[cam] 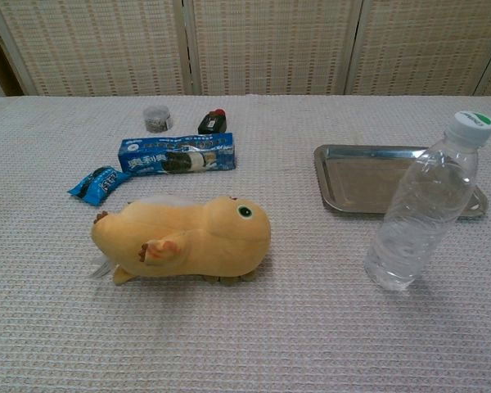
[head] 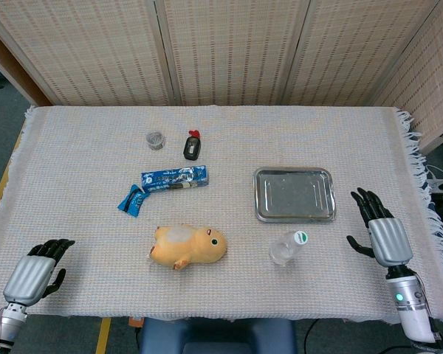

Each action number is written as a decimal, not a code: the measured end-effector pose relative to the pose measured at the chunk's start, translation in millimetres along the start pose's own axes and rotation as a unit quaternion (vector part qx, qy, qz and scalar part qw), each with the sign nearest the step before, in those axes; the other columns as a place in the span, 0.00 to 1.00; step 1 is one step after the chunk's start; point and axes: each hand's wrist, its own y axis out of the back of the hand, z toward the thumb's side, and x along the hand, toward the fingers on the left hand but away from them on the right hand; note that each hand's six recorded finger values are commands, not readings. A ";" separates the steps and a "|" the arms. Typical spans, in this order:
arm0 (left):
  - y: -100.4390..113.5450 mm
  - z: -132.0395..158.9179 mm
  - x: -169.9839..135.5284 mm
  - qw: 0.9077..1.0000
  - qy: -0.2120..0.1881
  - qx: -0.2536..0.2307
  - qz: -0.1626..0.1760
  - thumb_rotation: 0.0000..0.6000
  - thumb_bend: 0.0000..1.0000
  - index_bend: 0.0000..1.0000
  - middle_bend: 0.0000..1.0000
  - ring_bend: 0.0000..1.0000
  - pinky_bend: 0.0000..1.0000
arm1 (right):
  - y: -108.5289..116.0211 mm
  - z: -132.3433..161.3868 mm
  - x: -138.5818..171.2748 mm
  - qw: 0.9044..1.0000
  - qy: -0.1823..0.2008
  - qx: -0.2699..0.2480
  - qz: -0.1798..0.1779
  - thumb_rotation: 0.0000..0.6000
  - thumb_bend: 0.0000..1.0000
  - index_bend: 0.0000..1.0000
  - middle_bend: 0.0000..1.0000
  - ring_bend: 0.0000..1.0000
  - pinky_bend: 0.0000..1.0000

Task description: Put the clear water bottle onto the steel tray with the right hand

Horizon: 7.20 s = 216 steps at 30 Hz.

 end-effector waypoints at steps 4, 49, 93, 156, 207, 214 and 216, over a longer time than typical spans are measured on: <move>0.0 0.0 -0.7 1.000 0.000 0.002 0.000 1.00 0.53 0.17 0.17 0.15 0.25 | -0.5 0.6 0.5 1.000 0.002 -0.002 0.005 1.00 0.00 0.00 0.01 0.00 0.31; 10.0 -4.4 -5.8 1.000 0.001 -0.018 0.015 1.00 0.53 0.17 0.17 0.15 0.25 | -70.1 105.1 -43.5 0.919 0.174 -0.262 0.239 1.00 0.00 0.45 0.29 0.08 0.21; 6.3 -0.1 -4.9 1.000 -0.006 -0.011 0.007 1.00 0.53 0.17 0.17 0.15 0.25 | -0.2 108.3 -80.4 0.961 0.205 -0.187 0.013 1.00 0.00 0.79 0.52 0.26 0.38; 3.8 1.6 -4.2 1.000 -0.009 -0.010 0.001 1.00 0.53 0.17 0.17 0.15 0.25 | -4.3 92.6 -75.5 0.882 0.145 -0.434 0.114 1.00 0.00 0.78 0.53 0.27 0.40; 1.7 2.6 -3.5 1.000 -0.010 -0.008 -0.004 1.00 0.53 0.17 0.17 0.15 0.25 | 35.4 126.8 -71.2 0.917 0.246 -0.312 0.007 1.00 0.00 0.78 0.54 0.28 0.42; 0.8 1.9 -3.0 1.000 -0.008 -0.009 -0.007 1.00 0.53 0.17 0.17 0.15 0.25 | 0.3 87.9 -93.7 0.933 0.180 -0.309 0.039 1.00 0.01 0.78 0.54 0.28 0.42; 0.7 1.9 -2.8 1.000 -0.009 -0.008 -0.007 1.00 0.53 0.17 0.17 0.15 0.25 | -6.0 79.2 -99.6 0.933 0.166 -0.316 0.042 1.00 0.01 0.78 0.54 0.28 0.42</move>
